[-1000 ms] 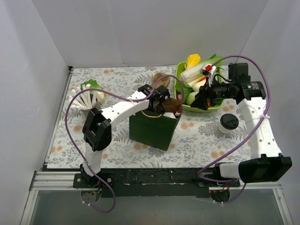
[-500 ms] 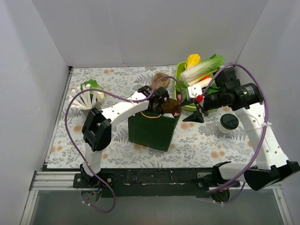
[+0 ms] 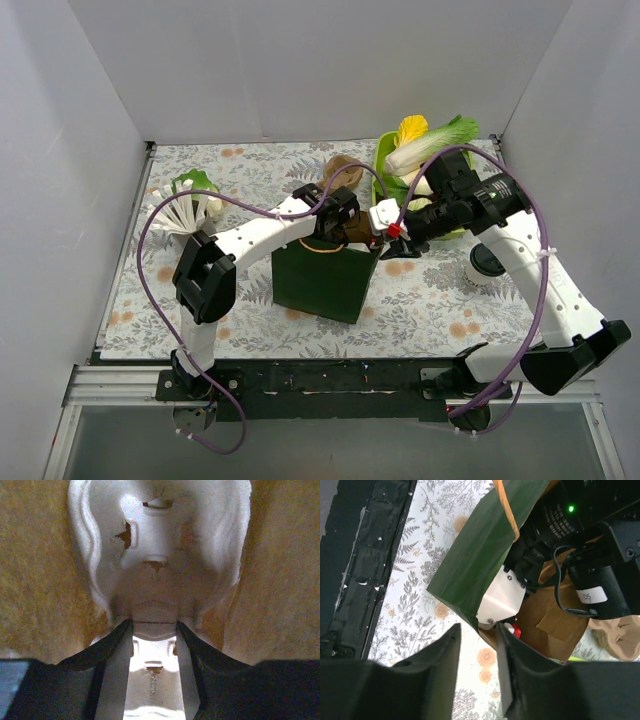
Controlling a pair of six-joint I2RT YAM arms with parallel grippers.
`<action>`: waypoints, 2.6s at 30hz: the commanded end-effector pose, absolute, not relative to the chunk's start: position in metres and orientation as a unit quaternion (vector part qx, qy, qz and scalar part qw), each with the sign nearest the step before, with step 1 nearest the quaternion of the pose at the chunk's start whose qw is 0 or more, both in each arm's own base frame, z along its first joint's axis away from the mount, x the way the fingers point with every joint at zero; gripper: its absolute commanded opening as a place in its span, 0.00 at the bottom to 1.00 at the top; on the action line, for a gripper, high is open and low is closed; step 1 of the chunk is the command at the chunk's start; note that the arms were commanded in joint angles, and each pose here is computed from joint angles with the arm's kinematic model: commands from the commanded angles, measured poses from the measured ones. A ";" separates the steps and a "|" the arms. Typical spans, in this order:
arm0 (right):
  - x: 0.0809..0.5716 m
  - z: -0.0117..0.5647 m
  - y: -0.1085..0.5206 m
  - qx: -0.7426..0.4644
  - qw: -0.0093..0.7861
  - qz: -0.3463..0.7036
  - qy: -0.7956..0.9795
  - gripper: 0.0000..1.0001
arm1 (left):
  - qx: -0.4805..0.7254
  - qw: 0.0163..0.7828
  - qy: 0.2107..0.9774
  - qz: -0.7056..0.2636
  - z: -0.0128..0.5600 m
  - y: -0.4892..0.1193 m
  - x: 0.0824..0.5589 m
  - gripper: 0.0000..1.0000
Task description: Pack the takeout coffee
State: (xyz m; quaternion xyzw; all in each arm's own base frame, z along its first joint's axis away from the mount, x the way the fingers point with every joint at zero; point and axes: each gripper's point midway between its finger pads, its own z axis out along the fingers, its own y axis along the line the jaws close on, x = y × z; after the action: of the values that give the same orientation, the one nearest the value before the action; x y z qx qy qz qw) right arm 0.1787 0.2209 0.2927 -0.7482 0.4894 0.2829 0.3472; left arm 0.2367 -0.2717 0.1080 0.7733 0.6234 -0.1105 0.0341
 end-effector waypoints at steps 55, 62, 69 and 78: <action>0.188 0.272 0.206 -0.757 0.328 0.164 0.540 0.01 | 0.492 0.481 0.658 -0.306 0.375 -0.340 0.262 0.80; 0.187 0.275 0.205 -0.744 0.333 0.166 0.555 0.04 | 0.456 0.518 0.661 -0.295 0.383 -0.329 0.266 0.80; 0.197 0.344 0.226 -0.673 0.441 0.193 0.562 0.58 | 0.360 0.621 0.641 -0.272 0.459 -0.303 0.280 0.80; 0.223 0.330 0.249 -0.653 0.450 0.207 0.572 0.70 | 0.304 0.699 0.633 -0.136 0.475 -0.262 0.330 0.85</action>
State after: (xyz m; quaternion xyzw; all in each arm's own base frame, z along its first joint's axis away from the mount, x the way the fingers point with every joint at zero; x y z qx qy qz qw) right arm 0.2083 0.2329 0.3408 -0.6621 0.5696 0.1923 0.4474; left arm 0.3109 -0.2971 0.4489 0.3558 0.6436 -0.2010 0.6471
